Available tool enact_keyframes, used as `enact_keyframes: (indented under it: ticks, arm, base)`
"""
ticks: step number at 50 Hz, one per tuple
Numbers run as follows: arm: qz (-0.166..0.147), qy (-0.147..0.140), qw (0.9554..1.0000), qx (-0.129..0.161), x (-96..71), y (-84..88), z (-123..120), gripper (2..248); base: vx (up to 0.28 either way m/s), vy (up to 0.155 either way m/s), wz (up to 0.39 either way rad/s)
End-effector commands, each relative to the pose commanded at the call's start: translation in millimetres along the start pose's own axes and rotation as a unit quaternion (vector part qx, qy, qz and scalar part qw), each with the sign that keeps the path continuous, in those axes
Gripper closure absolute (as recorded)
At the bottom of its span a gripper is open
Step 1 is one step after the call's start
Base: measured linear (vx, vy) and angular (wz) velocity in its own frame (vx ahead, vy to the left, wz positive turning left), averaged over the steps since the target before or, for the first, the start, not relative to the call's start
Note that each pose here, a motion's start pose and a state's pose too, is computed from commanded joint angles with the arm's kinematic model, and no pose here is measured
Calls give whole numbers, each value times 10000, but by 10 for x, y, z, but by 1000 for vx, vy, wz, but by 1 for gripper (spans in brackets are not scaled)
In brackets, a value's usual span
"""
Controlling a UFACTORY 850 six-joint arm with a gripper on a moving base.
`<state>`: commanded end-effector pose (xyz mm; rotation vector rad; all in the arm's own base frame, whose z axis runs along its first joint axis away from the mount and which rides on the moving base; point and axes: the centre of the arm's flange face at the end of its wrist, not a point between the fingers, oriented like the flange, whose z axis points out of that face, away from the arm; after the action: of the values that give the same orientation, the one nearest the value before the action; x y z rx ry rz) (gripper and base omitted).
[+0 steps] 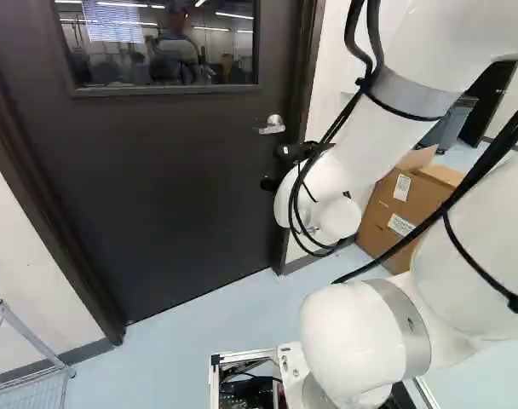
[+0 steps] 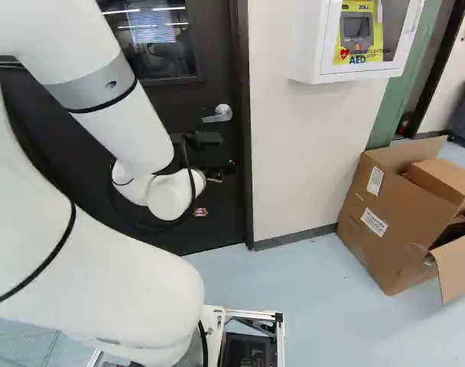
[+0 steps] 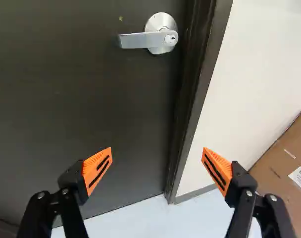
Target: Open the door and move inside
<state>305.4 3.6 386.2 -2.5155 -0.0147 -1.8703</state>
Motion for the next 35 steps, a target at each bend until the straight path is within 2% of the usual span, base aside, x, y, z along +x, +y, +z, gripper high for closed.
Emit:
enact_keyframes:
  ticks: [19, 35]
  arm:
    - [-55, 233, 9997, 100, 251, -45, 147, 3]
    - [-229, 425, 9983, 326, 458, -116, 258, 3]
  base:
    - [0, 0, 0]
    - [0, 0, 0]
